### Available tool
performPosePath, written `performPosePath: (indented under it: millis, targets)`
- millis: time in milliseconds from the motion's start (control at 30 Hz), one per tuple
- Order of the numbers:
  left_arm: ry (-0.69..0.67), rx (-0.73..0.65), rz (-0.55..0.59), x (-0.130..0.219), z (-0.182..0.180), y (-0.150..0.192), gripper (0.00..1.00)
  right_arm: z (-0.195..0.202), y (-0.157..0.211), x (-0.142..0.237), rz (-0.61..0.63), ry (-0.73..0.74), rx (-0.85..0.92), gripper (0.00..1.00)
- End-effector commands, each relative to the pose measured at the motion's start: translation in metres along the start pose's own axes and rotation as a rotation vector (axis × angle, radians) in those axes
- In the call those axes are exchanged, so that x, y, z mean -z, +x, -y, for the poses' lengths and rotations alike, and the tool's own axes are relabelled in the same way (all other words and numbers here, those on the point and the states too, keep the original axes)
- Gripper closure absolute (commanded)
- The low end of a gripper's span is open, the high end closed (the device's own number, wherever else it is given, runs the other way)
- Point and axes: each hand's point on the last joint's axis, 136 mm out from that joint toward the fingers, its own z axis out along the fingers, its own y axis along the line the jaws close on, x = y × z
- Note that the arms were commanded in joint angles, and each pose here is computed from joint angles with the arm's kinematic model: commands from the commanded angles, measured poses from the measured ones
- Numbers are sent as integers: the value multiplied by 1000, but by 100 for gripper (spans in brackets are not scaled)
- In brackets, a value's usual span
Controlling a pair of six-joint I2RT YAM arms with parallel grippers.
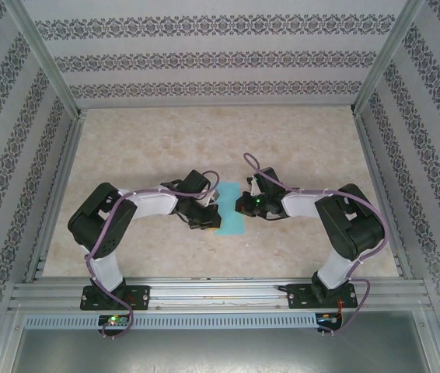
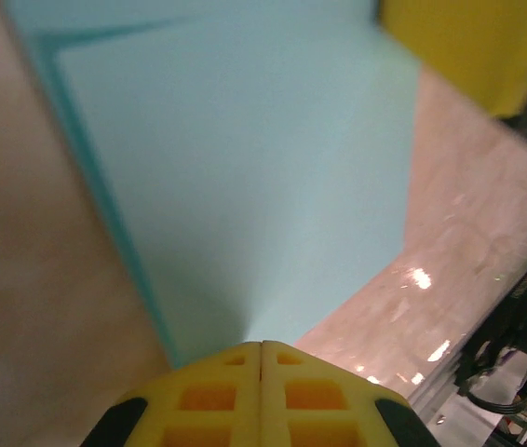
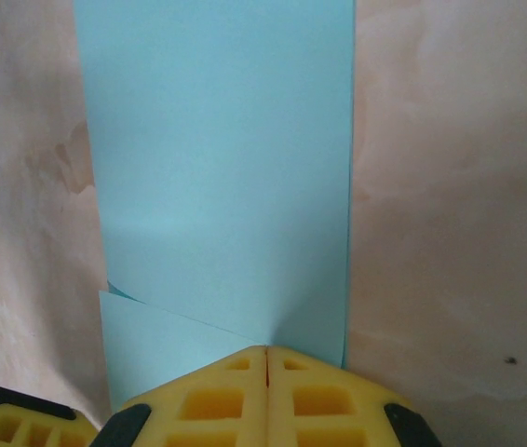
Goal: Fold a paper plane with a square sheet of paper (fold left side to right side)
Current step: Fold the triangle a second time at the center of the table.
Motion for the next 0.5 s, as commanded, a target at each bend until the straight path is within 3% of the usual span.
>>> performPosePath:
  millis: [0,467]
  targets:
    - [19,7,-25,0,12,-4,95,27,17,-6,-48,80,-24,100]
    - [-4,-4,-74,-20,3,-11,95,40,22,-7,-65,148,-39,100]
